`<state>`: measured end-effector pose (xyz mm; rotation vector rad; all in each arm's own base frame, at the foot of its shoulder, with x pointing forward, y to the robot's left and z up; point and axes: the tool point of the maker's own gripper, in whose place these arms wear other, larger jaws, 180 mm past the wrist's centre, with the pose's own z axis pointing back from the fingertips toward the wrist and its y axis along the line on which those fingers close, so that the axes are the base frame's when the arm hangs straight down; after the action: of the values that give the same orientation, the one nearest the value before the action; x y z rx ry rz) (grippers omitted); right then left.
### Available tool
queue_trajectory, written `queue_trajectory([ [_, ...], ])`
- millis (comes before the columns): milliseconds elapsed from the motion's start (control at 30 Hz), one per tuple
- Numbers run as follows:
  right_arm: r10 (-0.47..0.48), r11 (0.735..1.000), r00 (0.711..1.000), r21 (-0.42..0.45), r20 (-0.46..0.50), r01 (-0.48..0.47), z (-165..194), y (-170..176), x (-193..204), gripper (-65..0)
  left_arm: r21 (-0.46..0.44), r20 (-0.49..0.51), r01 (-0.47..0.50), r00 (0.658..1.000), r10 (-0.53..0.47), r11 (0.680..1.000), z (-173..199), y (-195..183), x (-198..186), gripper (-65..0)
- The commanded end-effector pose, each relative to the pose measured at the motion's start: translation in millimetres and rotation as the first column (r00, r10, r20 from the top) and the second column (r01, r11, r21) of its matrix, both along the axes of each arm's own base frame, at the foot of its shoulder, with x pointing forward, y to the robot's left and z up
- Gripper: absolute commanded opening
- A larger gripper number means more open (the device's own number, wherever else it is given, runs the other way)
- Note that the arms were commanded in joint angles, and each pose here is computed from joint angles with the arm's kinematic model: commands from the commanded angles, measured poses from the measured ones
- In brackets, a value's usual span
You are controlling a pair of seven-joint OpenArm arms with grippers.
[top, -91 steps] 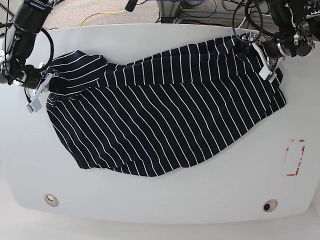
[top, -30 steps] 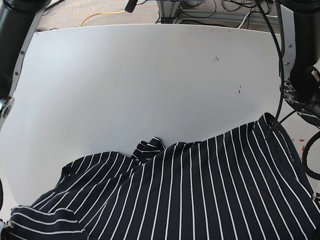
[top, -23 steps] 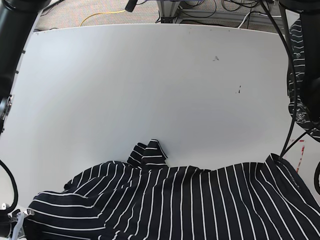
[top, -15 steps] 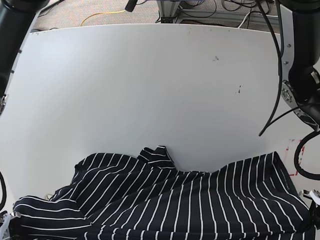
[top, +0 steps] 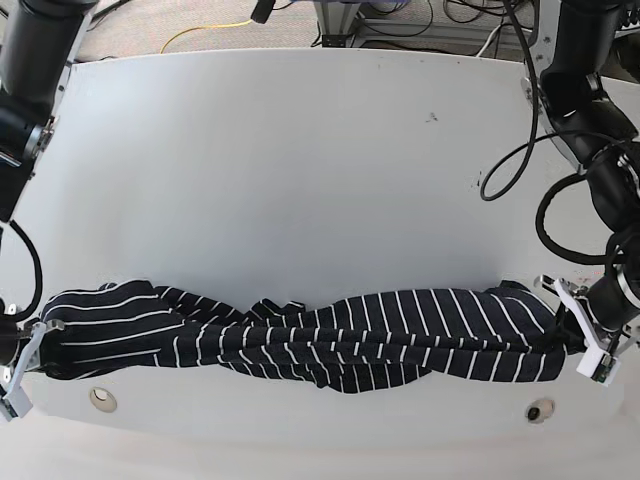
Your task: Fold the T-shirt properly
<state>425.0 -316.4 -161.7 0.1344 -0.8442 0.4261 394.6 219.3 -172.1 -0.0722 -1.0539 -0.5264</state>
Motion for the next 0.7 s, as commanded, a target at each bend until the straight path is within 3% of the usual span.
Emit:
queue_trajectory([
  [0, -0.014, 1.0, 0.998, 0.006, 0.065, 0.014, 11, -5, -8, -65.0, 0.02, 0.04, 0.011, 0.999, -0.012, 1.0, 7, -2, -7, -63.3],
  [267, 0.007, 0.997, 0.997, 0.077, -0.078, -0.001, -73, 13, -65, -65.0, 0.022, -0.189, 0.006, 0.982, -0.002, 1.0, -77, 1, -60, -63.3],
  [400, -0.014, 0.989, 0.989, 0.142, -0.149, 0.035, -106, 14, -96, -65.0, 0.033, -0.276, -0.031, 0.96, 0.039, 0.999, -107, 13, -93, -63.3],
  [667, -0.057, 0.975, 0.953, 0.187, -0.297, 0.116, -156, 5, -158, -65.0, 0.059, -0.433, -0.077, 0.896, 0.095, 0.995, -151, 31, -154, -63.3],
])
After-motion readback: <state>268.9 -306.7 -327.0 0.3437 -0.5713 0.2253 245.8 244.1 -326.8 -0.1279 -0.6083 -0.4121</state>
